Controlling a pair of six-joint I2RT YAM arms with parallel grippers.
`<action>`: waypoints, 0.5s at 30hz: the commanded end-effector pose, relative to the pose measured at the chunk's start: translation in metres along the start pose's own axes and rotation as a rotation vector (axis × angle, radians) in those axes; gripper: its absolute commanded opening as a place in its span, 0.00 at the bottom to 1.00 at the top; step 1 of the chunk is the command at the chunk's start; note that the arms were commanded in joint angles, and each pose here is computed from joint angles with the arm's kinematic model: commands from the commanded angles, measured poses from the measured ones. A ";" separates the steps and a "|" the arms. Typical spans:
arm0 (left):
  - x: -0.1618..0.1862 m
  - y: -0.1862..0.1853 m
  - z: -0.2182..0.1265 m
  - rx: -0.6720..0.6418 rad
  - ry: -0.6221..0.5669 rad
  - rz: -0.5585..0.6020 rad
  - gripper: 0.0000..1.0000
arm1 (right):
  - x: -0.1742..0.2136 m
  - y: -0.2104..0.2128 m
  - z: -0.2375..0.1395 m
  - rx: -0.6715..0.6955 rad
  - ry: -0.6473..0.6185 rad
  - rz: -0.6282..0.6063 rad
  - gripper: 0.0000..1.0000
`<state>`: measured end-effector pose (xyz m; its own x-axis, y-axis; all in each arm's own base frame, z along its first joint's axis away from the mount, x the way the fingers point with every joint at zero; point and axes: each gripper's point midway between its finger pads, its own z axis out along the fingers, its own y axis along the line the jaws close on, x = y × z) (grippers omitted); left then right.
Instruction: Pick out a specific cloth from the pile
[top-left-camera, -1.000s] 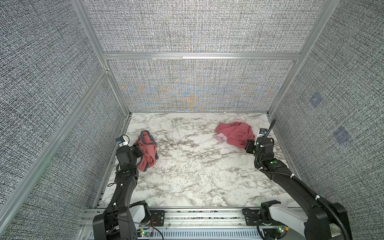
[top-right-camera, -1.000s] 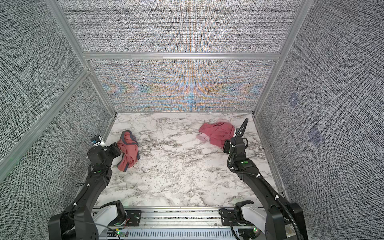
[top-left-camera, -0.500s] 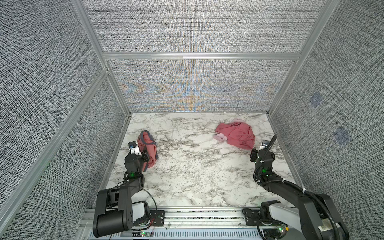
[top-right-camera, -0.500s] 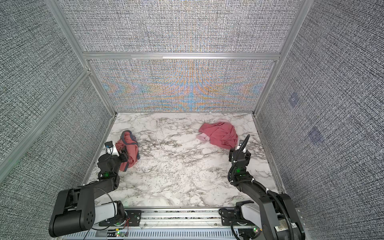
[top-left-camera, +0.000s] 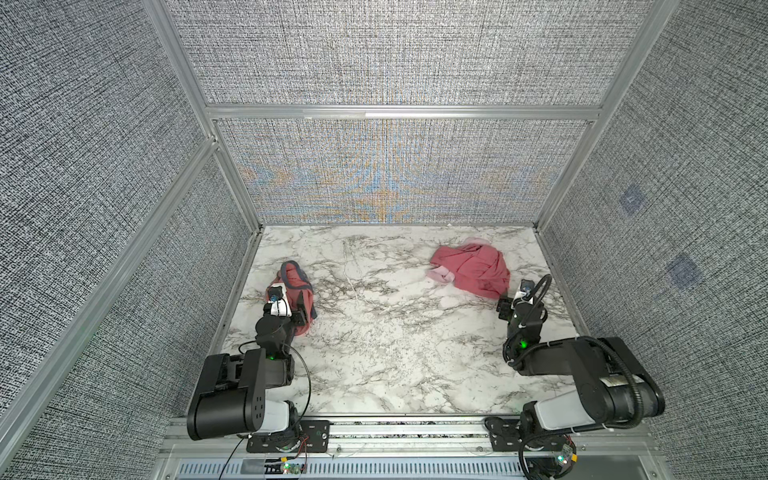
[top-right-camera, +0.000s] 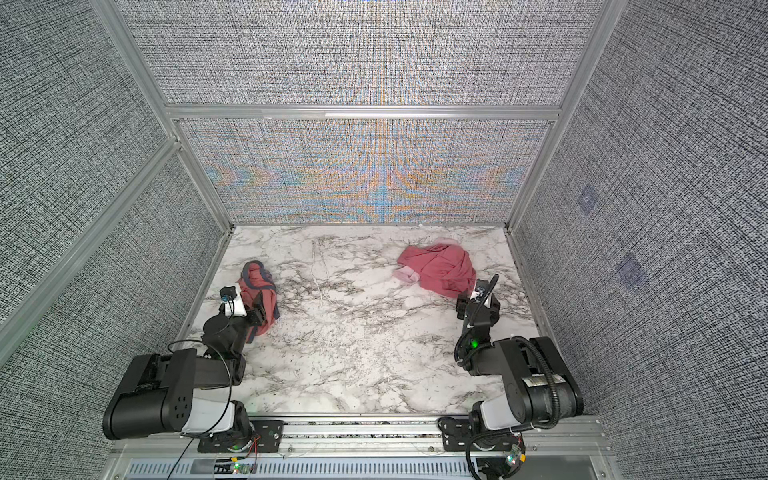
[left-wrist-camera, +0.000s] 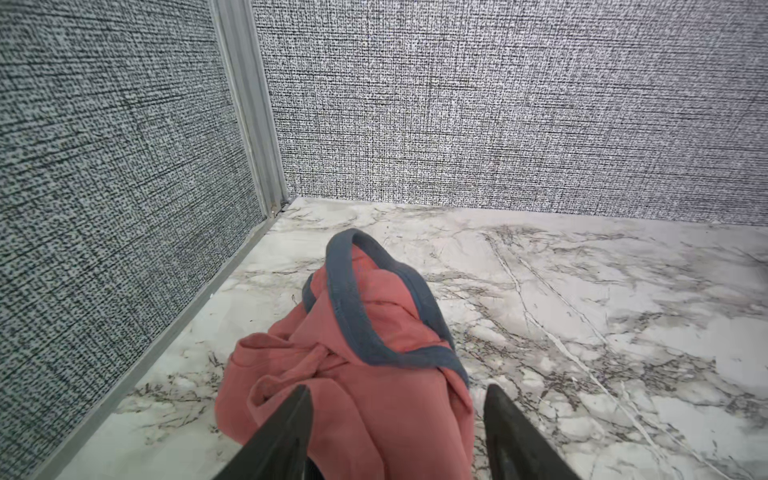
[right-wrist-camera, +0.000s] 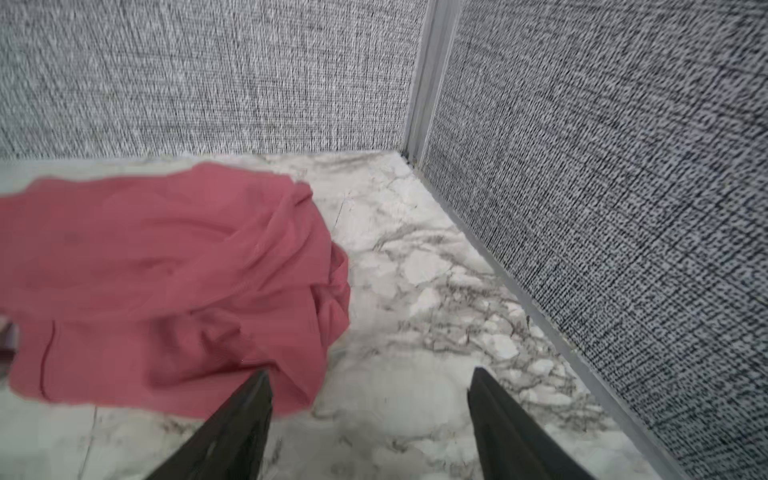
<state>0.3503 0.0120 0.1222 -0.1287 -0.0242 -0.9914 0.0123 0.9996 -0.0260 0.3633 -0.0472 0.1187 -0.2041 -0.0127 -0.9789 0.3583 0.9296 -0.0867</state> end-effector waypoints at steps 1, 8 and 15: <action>-0.011 -0.006 0.003 0.024 -0.068 0.061 0.68 | 0.008 0.012 0.006 -0.076 0.015 0.014 0.76; -0.007 -0.015 0.014 0.071 -0.041 0.081 0.83 | 0.015 0.021 0.017 -0.155 0.072 0.014 0.88; -0.008 -0.016 0.013 0.080 -0.045 0.078 0.99 | 0.015 0.022 0.019 -0.188 0.084 0.031 0.99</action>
<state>0.3639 -0.0008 0.1264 -0.0893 0.0428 -0.9951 0.0793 0.9962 0.0358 0.3836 -0.0381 0.0980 -0.2768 0.0247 -0.9606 0.2183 0.9752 -0.0378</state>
